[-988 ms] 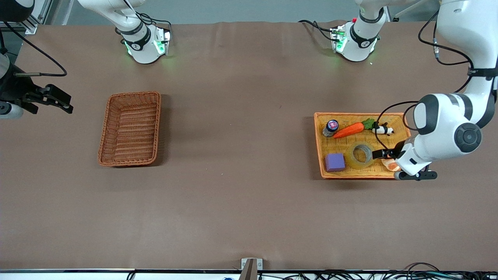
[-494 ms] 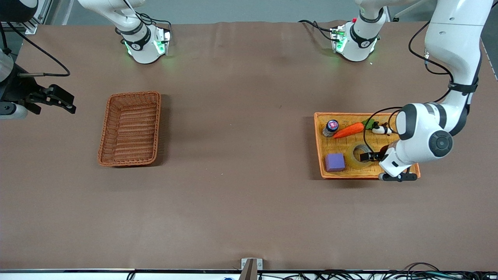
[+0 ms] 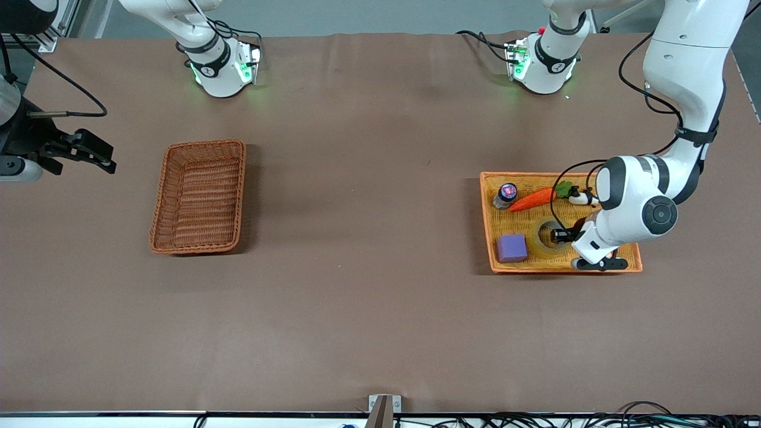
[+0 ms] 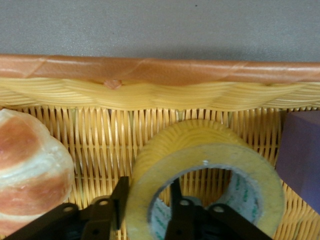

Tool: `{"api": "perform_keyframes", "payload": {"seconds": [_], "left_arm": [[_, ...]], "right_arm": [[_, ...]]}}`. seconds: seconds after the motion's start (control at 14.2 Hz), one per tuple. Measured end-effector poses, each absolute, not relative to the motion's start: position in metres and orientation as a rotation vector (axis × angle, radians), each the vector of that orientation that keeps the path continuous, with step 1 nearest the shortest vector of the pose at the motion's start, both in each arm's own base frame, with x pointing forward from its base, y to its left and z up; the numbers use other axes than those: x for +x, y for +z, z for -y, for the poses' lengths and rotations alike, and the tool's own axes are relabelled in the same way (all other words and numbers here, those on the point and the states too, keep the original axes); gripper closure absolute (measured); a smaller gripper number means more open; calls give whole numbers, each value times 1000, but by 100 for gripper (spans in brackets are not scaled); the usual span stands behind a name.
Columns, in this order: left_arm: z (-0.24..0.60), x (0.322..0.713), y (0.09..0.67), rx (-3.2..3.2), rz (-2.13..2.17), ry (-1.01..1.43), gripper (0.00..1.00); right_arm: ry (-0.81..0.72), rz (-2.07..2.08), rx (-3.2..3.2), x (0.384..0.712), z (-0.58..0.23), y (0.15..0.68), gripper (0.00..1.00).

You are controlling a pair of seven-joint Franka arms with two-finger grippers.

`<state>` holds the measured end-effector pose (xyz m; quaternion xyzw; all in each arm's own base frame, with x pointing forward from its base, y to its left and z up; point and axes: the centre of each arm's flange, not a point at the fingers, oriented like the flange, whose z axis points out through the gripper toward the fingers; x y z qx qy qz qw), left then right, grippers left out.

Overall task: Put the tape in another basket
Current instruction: 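Reach the left gripper over the yellow tray toward the tape roll, then grasp the yellow tape roll with the left gripper and lift it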

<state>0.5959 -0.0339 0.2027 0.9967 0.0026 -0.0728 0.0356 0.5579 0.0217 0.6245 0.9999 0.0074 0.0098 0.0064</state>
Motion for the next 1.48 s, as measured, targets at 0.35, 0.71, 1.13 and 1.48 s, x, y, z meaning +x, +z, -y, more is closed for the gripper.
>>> {"api": "perform_keyframes", "payload": {"seconds": [0.35,0.71,1.13,1.48], "left_arm": [[36,601,221,3065,-1,-177,79],[42,615,312,3074,32,-107,79],[169,605,361,3004,258,-56,79],[323,564,348,2989,134,-172,79]], "right_arm": [[30,-23,3128,558,-21,624,0],[30,-22,3128,558,-21,624,0],[30,-23,3128,558,-21,624,0],[1,-24,3128,559,-22,611,0]]}}
